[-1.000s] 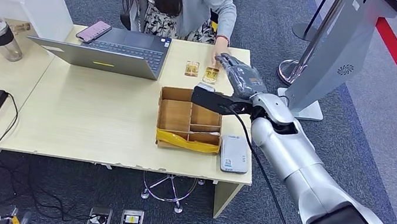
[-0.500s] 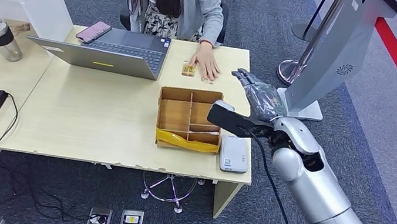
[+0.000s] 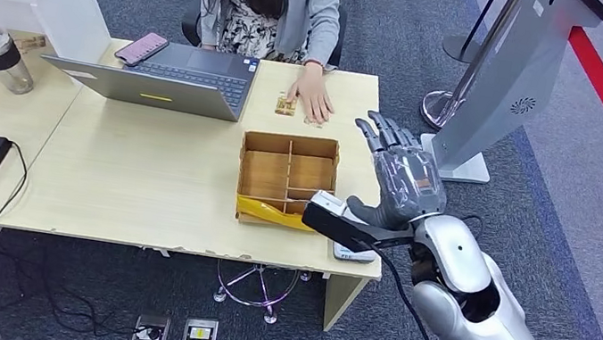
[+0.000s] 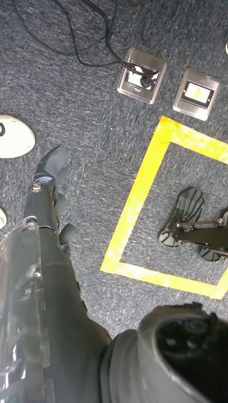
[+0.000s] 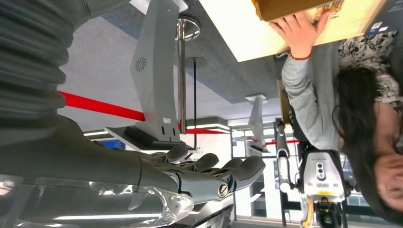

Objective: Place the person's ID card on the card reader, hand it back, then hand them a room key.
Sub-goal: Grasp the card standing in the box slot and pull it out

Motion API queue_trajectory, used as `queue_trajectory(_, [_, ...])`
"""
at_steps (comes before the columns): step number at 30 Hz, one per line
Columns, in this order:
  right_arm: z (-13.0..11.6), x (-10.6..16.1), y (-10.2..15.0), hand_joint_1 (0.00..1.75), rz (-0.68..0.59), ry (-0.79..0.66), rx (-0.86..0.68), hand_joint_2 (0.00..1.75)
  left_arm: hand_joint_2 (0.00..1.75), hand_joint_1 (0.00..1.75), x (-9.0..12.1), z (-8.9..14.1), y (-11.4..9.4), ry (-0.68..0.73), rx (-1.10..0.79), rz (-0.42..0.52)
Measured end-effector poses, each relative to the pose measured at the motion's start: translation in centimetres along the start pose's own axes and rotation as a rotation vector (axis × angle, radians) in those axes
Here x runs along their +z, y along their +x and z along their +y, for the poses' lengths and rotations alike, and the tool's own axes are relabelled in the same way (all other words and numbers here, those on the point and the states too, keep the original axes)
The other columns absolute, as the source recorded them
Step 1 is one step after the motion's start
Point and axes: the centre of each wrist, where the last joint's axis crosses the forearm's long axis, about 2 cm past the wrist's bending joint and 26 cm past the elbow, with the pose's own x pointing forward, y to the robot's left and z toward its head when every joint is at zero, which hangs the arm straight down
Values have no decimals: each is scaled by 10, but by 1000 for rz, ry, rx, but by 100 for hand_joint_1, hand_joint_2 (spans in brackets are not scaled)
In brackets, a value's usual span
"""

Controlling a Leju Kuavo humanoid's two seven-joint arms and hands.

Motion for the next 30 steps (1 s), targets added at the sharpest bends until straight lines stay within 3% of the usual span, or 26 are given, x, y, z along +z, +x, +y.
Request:
queue_trajectory(17, [29,-35,42,0,-14,50,-40,175,0,0,-1,-4,2,-18,1,-2])
queue_trajectory(30, [48,-44,50,0,-4,141,-35,175,0,0,0,-4,2,-17,6,6])
